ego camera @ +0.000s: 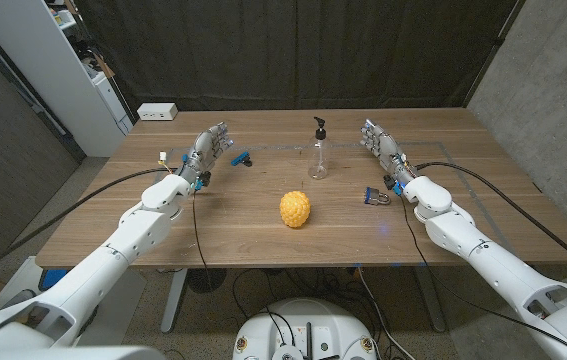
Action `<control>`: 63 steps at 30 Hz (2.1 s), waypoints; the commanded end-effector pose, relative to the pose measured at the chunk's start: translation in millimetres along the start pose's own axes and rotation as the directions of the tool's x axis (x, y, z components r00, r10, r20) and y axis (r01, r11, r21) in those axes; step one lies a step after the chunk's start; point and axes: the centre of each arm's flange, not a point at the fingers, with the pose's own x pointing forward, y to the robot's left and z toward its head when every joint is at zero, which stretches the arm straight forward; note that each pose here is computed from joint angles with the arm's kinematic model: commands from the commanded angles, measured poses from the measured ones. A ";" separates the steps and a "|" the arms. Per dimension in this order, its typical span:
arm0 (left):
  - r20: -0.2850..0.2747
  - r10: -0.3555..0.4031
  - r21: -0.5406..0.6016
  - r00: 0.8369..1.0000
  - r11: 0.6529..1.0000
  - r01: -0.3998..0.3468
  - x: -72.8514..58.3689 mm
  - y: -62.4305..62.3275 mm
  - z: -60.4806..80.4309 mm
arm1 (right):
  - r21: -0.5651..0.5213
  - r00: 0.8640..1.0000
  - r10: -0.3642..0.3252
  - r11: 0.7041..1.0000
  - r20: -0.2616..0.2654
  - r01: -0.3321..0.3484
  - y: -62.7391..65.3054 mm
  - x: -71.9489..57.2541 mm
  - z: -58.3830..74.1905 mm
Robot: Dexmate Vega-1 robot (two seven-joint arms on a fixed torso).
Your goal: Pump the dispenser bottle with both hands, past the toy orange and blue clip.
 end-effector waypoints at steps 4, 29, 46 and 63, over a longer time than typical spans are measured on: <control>-0.033 0.055 0.011 0.998 0.998 -0.055 -4.9 0.1 6.3 | -0.094 0.998 0.058 0.994 0.011 -0.057 7.4 -3.0 5.2; -0.043 0.054 0.044 0.998 0.998 -0.052 -9.9 -12.7 26.6 | -0.301 0.990 0.136 0.946 0.030 -0.121 24.2 -5.3 7.9; -0.054 0.096 0.064 0.994 0.994 -0.093 -17.4 -11.4 31.3 | -0.324 0.978 0.206 0.928 0.035 -0.184 42.9 0.9 1.9; -0.063 0.110 0.046 0.992 0.993 -0.108 -9.4 -12.9 29.3 | -0.390 0.966 0.253 0.895 0.049 -0.214 59.0 10.5 1.7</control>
